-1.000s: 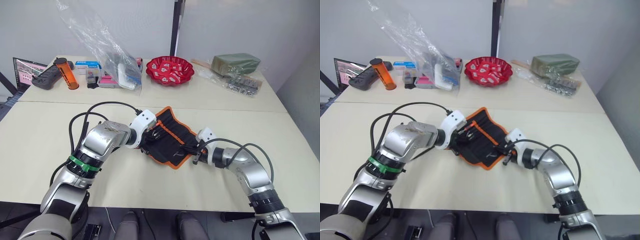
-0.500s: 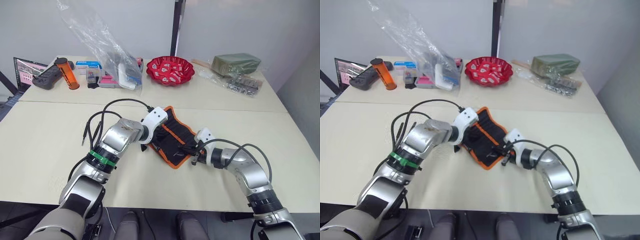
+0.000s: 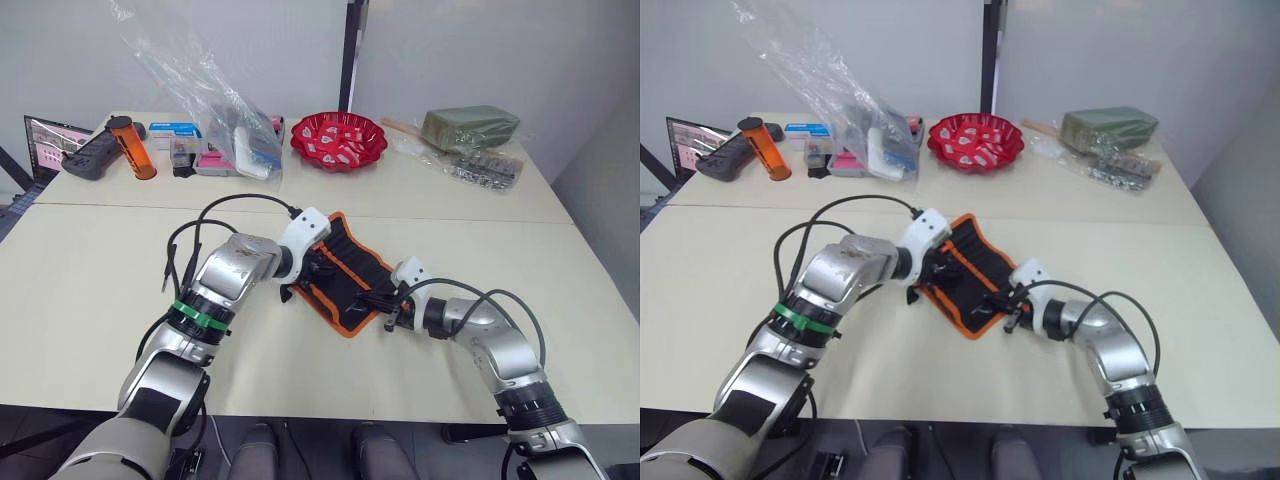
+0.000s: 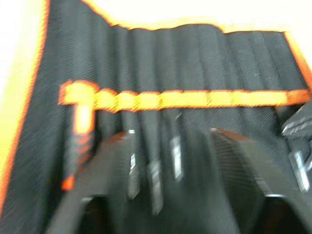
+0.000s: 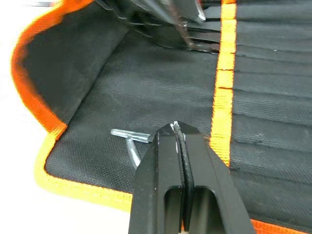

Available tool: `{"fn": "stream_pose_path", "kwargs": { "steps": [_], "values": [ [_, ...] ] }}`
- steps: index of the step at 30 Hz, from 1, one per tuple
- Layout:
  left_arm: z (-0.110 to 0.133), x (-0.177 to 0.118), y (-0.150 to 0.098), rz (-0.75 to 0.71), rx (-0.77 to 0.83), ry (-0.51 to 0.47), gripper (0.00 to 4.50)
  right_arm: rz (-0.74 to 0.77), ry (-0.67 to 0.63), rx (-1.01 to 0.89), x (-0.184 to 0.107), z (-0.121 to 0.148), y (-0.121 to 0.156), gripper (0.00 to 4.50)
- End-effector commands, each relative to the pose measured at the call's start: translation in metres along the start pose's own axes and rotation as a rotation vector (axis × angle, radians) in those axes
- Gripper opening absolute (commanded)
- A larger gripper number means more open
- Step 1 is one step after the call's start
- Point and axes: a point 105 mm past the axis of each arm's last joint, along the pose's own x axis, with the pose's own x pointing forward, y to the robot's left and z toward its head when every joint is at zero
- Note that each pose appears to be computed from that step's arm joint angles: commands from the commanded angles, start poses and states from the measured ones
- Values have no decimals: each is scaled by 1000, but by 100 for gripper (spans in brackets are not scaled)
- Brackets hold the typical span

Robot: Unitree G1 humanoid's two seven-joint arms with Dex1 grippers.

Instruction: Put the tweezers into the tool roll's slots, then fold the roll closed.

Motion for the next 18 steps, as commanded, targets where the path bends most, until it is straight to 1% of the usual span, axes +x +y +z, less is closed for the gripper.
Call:
{"fn": "stream_pose_path", "kwargs": {
  "steps": [1, 2, 6, 15, 18],
  "values": [
    [6, -11, -3, 0, 0, -32, 429, -16, -56, 6, -5, 13, -7, 0],
    [3, -13, -4, -1, -7, -28, 449, -19, -64, 5, -6, 16, -8, 0],
    [-10, -16, -8, 0, -38, -17, 449, -39, -61, -4, -3, 14, -14, 0],
    [-11, -36, -4, 19, -65, -92, 449, -51, -113, 18, -3, 24, -18, 0],
    [-28, -44, -6, 13, -89, -108, 449, -60, -116, 18, -6, 26, -23, 0]
  ]
}}
